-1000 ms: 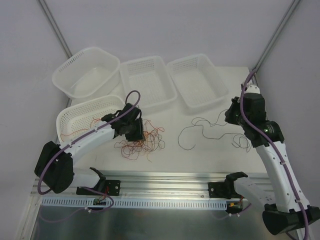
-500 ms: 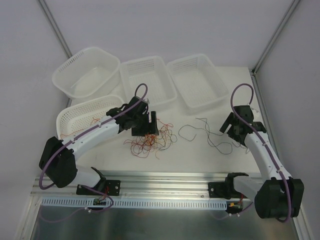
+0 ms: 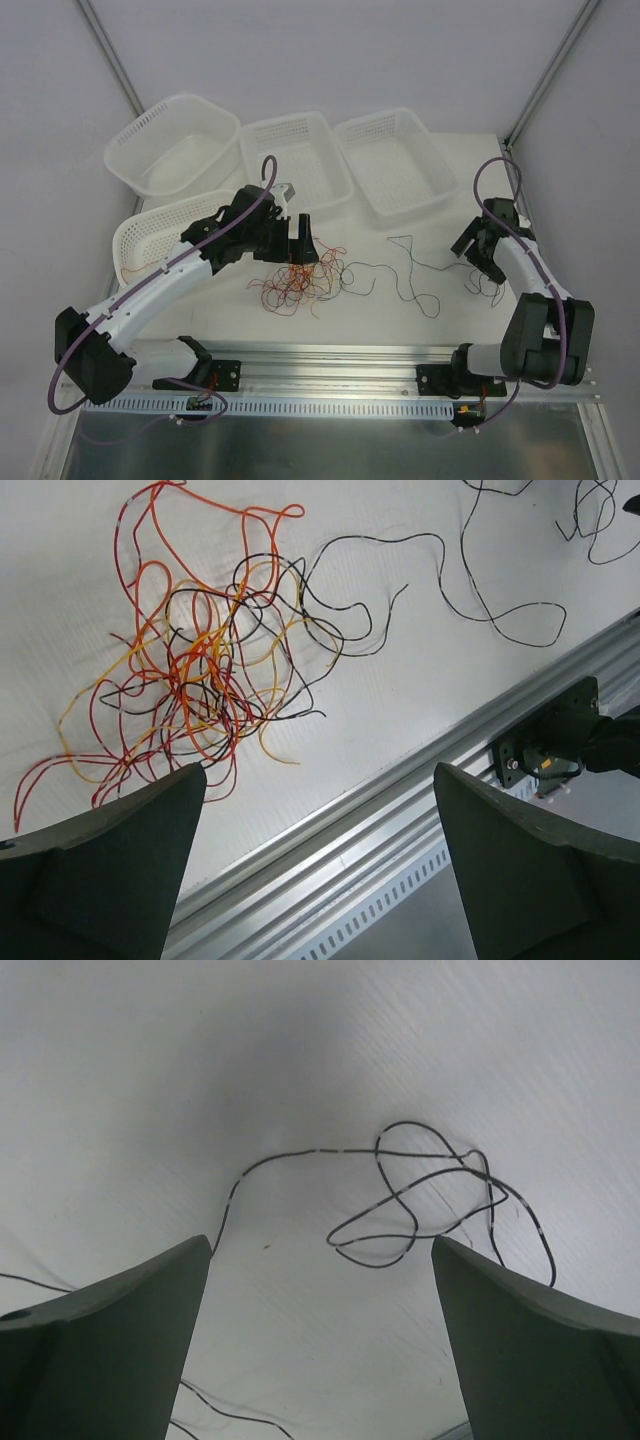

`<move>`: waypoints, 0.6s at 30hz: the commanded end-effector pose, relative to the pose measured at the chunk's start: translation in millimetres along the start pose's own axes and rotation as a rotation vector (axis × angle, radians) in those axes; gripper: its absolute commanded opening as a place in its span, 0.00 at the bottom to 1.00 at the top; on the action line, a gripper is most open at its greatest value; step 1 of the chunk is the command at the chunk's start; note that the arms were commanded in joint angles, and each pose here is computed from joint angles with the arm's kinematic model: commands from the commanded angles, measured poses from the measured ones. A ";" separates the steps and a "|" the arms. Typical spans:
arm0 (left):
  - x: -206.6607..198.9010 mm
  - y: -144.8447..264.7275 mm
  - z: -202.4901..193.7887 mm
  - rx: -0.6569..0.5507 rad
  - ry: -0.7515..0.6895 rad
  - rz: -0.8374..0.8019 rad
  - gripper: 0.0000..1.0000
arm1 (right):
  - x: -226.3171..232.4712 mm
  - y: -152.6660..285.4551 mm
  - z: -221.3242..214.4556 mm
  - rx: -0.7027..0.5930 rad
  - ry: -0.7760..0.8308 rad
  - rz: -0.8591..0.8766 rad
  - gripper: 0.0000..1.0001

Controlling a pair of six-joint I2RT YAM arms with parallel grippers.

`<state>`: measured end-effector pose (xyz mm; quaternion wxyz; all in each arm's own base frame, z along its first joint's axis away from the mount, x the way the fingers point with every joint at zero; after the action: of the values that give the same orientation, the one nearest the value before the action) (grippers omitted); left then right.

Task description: Untangle the cables

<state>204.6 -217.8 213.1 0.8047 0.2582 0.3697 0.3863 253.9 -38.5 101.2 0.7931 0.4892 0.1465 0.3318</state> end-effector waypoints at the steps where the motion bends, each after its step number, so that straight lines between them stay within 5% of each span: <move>1: -2.0 19.9 16.2 -0.059 -0.096 -0.041 0.99 | 10.8 -5.0 25.0 -0.032 -0.037 0.035 0.98; 9: 47.2 32.5 35.6 -0.156 -0.201 0.180 0.99 | 7.1 -38.6 19.7 0.062 -0.085 -0.030 0.91; 12: 68.5 37.2 40.3 -0.176 -0.234 0.304 0.99 | 7.7 -45.8 17.5 0.072 -0.089 -0.044 0.80; 18: 95.8 51.7 57.6 -0.226 -0.247 0.493 0.99 | 4.4 -49.7 16.3 0.070 -0.084 -0.065 0.42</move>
<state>255.2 -140.3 222.0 0.7740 0.2977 0.2060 0.5194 271.8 -55.9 54.9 0.7787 0.5393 0.1662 0.2741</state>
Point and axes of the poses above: each gripper's point midway between its finger pads, its own y axis back along the fingers, its own x axis along the line the jaws close on, z = x × y, the point moved 4 cm from there along y, back along the fingers, and after that the axes turned 9 degrees about -y, right-handed, at the moved point
